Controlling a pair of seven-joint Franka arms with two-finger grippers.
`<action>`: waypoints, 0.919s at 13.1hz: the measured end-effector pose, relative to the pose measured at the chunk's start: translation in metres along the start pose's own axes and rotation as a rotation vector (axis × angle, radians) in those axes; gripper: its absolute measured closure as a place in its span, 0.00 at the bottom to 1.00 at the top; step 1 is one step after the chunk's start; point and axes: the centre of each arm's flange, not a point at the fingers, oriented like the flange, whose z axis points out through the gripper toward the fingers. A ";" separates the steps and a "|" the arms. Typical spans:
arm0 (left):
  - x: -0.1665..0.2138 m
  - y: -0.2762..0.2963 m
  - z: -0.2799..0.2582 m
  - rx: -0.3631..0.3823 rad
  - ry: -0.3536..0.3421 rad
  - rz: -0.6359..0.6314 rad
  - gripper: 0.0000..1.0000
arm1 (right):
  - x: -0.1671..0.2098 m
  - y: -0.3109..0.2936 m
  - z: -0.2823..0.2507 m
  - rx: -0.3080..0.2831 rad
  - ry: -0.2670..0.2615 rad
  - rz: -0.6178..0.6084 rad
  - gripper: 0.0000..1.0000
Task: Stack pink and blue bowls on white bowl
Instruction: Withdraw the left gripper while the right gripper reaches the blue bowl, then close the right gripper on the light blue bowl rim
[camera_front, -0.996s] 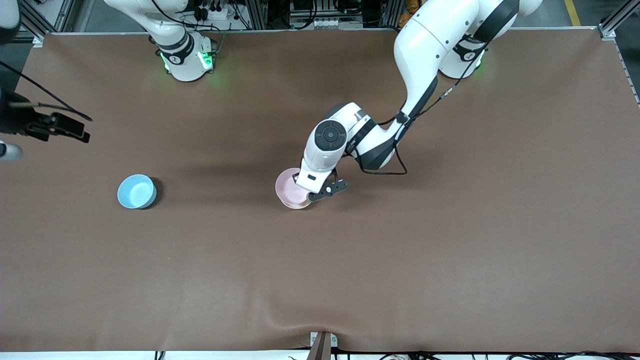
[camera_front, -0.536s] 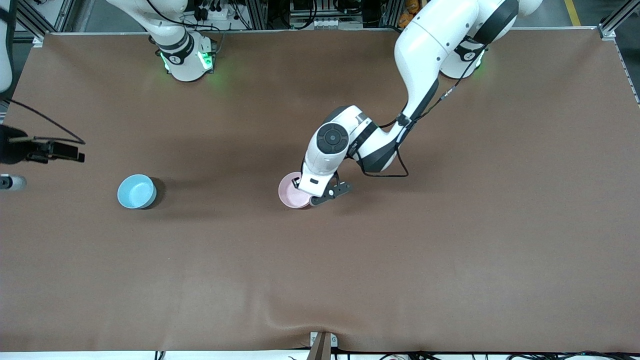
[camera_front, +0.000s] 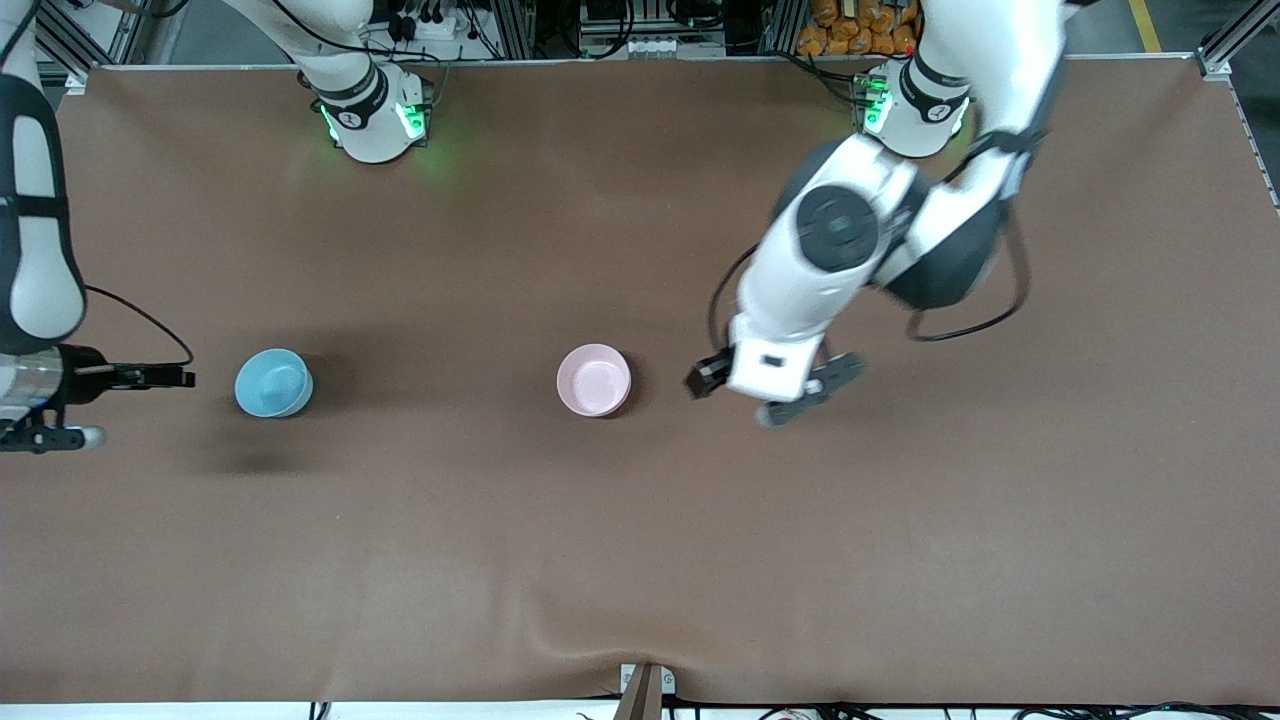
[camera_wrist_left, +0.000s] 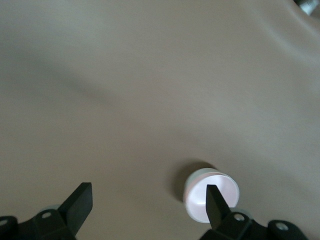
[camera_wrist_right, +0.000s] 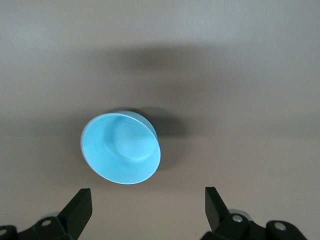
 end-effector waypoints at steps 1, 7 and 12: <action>0.013 -0.020 -0.025 0.020 0.002 -0.007 0.00 | -0.002 0.009 0.017 0.003 0.004 -0.016 0.00; 0.106 -0.148 -0.117 0.089 -0.014 0.087 0.00 | -0.012 0.034 0.071 -0.010 0.102 -0.003 0.09; 0.143 -0.236 -0.163 0.099 -0.017 0.189 0.00 | -0.019 0.027 0.097 0.023 0.114 0.020 0.23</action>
